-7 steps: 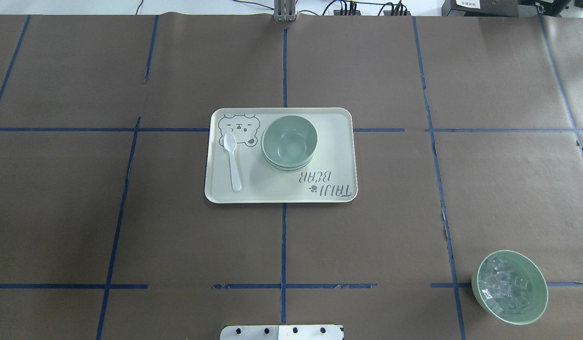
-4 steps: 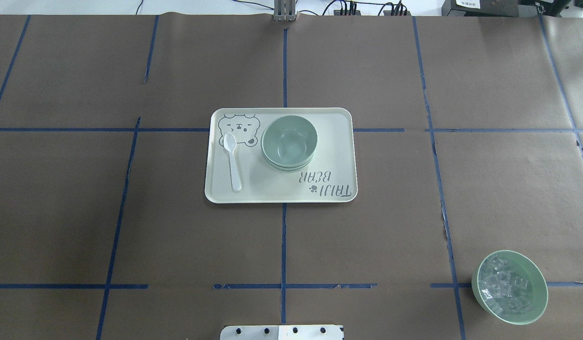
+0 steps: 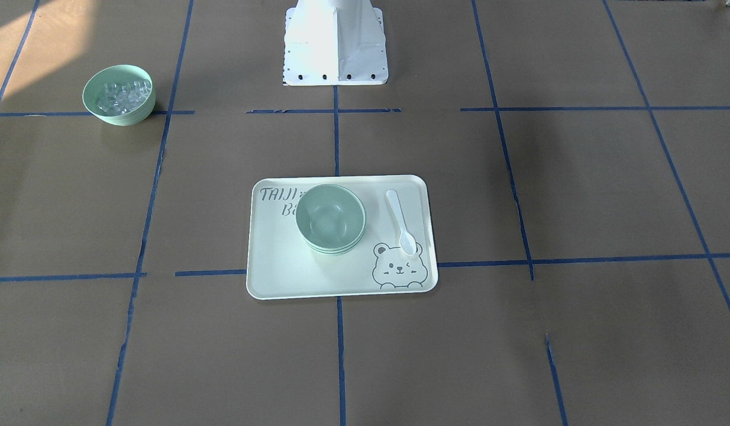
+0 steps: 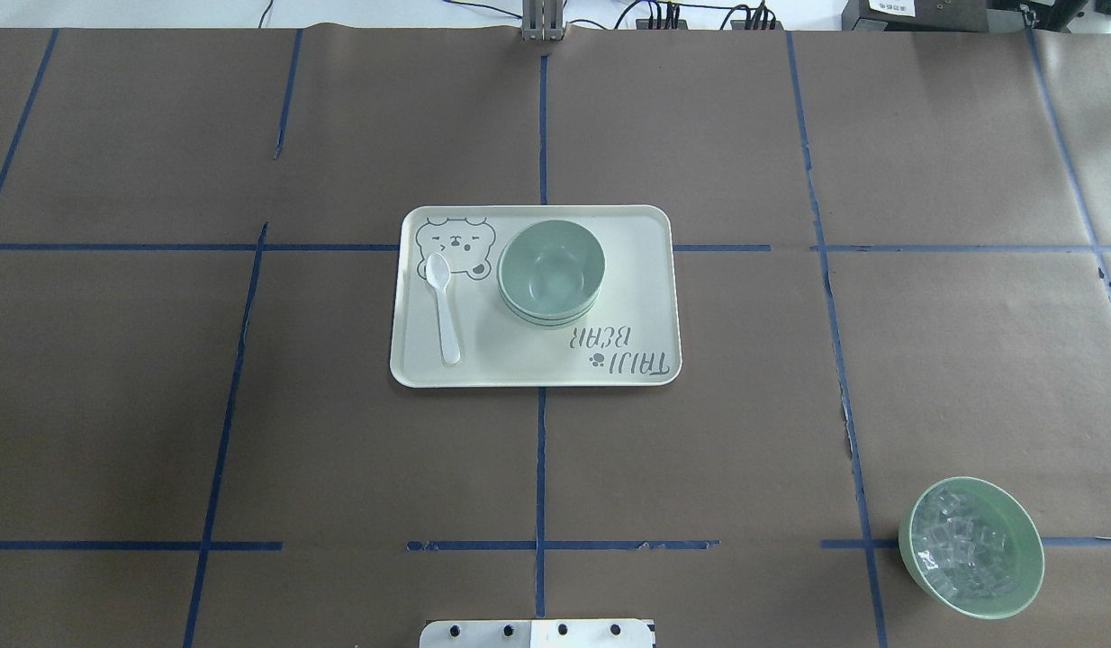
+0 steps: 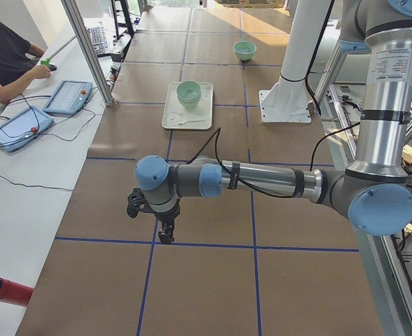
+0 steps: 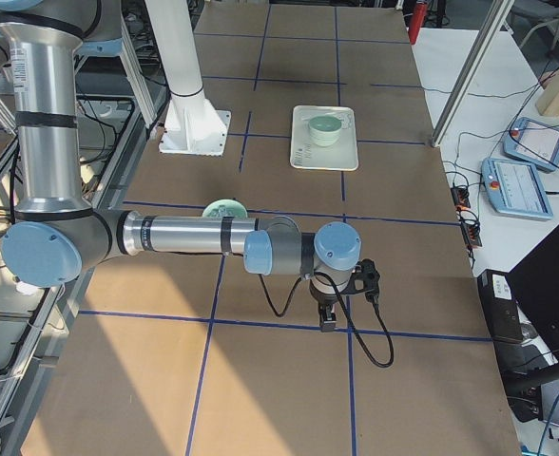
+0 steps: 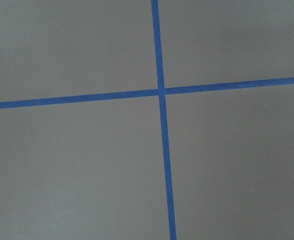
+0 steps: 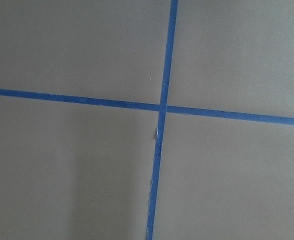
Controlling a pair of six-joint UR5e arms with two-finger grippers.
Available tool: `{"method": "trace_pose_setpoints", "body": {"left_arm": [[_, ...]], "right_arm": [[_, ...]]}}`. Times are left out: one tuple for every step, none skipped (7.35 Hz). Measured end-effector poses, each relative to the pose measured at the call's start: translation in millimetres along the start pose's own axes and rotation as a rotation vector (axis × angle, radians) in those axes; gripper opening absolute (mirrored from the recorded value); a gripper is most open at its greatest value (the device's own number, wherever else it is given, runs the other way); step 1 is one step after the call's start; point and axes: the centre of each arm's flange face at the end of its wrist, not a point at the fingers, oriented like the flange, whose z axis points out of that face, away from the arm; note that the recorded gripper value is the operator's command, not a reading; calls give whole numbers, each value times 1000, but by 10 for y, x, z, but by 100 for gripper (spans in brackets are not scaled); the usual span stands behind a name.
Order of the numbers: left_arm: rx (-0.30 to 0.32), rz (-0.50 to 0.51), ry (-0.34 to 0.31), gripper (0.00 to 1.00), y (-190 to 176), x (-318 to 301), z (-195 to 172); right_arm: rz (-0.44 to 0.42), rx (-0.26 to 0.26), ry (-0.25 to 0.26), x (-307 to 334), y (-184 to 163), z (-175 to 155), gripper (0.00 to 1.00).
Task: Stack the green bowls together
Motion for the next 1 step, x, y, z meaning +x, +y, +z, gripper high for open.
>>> {"method": "trace_pose_setpoints", "body": {"left_arm": [[0, 0, 0, 100, -1, 0, 0]], "right_arm": [[0, 0, 0, 0, -1, 0, 100]]}}
